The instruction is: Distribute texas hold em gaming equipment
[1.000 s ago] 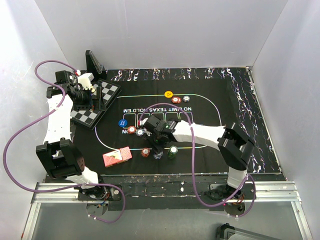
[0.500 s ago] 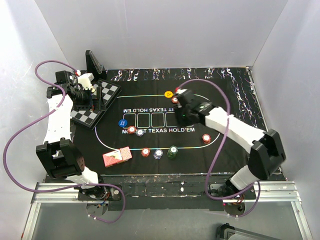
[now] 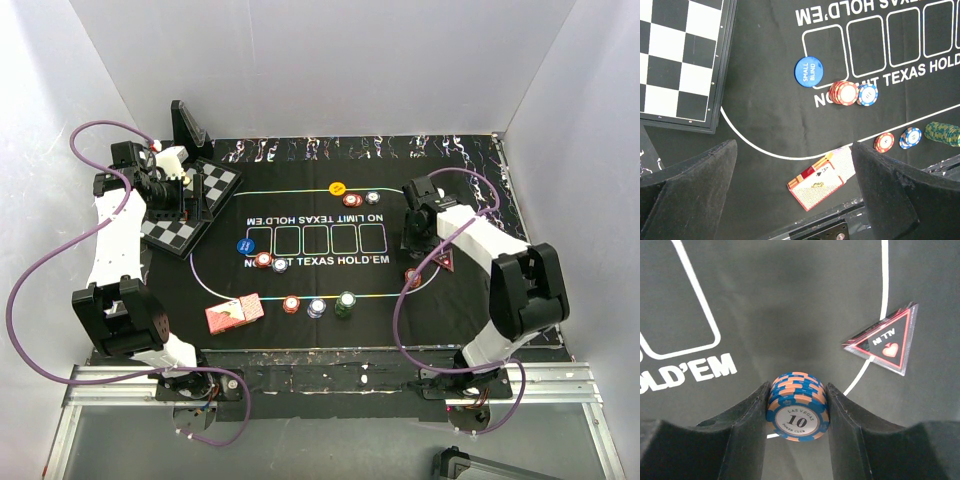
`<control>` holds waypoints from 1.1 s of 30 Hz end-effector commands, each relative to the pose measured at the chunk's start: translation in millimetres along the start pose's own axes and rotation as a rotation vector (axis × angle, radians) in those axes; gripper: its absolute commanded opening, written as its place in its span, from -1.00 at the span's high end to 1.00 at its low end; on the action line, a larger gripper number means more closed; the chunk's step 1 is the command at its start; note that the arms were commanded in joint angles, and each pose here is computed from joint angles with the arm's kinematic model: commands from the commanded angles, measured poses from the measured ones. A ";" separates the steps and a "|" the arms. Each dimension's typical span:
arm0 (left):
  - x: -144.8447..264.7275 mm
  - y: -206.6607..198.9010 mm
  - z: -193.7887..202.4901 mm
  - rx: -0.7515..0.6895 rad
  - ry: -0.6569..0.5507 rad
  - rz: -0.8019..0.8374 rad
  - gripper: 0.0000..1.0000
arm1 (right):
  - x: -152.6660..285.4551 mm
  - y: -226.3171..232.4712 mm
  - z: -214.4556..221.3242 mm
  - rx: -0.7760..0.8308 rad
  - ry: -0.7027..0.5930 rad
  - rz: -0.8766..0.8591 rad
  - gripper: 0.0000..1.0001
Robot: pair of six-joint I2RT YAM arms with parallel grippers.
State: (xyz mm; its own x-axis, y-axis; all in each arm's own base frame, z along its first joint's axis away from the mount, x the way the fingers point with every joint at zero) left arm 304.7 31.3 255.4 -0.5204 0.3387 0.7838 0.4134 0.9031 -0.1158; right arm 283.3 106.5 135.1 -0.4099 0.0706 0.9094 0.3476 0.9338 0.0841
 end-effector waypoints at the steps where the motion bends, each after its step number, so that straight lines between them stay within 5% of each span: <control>1: 12.3 -4.5 -7.3 -0.024 -0.047 0.000 -0.99 | -15.2 -8.8 -9.2 -0.074 -0.017 0.063 0.97; 11: 13.4 -2.9 -9.2 -0.030 -0.047 -0.003 -1.00 | -41.5 -11.8 3.1 -0.085 0.049 0.107 0.95; 19: 12.0 -3.3 -6.6 -0.029 -0.043 -0.002 -0.99 | -44.7 -14.7 7.9 -0.093 0.063 0.119 -0.02; 23: 11.3 -4.0 -6.0 -0.030 -0.042 0.001 -0.99 | -39.6 -12.7 6.0 -0.102 0.059 0.107 -0.28; 33: 12.3 -4.2 -6.9 -0.029 -0.046 -0.001 -1.00 | 14.6 4.1 -22.4 -0.106 -0.069 0.006 -0.41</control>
State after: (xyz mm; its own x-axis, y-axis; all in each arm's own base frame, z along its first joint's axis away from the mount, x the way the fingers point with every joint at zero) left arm 303.9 31.2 255.8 -0.5169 0.3406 0.7854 0.4171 0.9014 -0.1163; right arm 285.0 93.7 105.1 -0.3191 0.1375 0.9377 0.4506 0.8925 0.0225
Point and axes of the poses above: each gripper's point midway between its finger pads, its own x axis back along the fingers, its own y axis along the line the jaws close on, z = x × y, the point moved 7 cm from there along x, back along the fingers, and after that the axes turned 14 degrees about -x, right-handed, at the moved point
